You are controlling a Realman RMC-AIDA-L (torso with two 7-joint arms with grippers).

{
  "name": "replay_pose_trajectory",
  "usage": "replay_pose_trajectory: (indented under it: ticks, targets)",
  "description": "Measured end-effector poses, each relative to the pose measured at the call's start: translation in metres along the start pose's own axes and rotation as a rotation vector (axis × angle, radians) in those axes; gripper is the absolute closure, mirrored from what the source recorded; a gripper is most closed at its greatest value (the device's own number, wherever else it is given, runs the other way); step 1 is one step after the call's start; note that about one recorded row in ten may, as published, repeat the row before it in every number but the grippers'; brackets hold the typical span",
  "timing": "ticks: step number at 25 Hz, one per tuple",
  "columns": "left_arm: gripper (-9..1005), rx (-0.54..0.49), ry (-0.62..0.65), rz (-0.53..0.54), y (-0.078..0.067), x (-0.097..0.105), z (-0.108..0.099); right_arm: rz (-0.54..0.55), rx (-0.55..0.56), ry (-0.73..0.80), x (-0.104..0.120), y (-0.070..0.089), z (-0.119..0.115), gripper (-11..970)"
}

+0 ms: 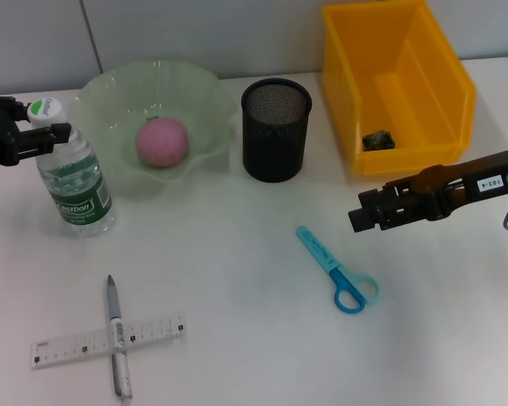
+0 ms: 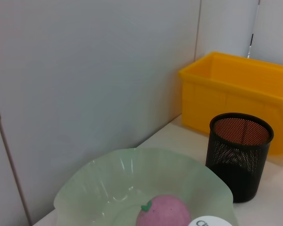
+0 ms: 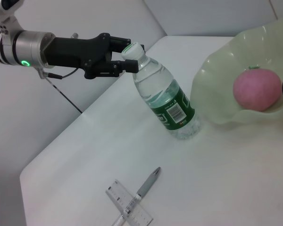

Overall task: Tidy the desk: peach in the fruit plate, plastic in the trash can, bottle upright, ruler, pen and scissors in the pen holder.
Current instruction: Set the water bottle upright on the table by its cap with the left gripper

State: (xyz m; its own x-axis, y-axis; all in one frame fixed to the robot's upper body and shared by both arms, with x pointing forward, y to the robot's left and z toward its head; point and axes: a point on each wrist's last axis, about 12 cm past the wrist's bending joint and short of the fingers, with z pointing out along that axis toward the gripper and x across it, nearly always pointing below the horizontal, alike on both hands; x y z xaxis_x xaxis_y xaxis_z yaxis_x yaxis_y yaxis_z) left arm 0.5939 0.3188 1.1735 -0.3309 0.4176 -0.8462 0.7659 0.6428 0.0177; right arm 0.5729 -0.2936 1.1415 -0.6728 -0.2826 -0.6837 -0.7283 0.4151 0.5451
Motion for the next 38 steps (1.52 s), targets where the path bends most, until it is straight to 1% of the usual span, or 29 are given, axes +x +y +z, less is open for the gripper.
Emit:
replay_pose_trajectory:
  ticks: [10,22,32,34,38]
  targets:
    - [551,0.006,-0.002,0.007,-0.0005,-0.0024,0.0005,-0.004,-0.001,0.0,-0.0017,0.0002,0.0007,227]
    - [546,0.018,0.022,0.045,-0.0038,-0.0056,0.003,-0.002,-0.005,0.0,-0.0013,0.0007,0.0019,227]
    - [543,0.02,0.021,0.043,-0.0046,-0.0056,0.0028,-0.003,-0.009,0.001,-0.0013,0.0012,0.0025,227]
    - [361,0.021,0.021,0.042,-0.0048,-0.0053,0.0029,-0.002,-0.009,0.001,-0.0013,0.0012,0.0025,227]
    - [306,0.022,0.02,0.041,-0.005,-0.0053,0.003,-0.001,-0.009,0.001,-0.0012,0.0012,0.0025,227]
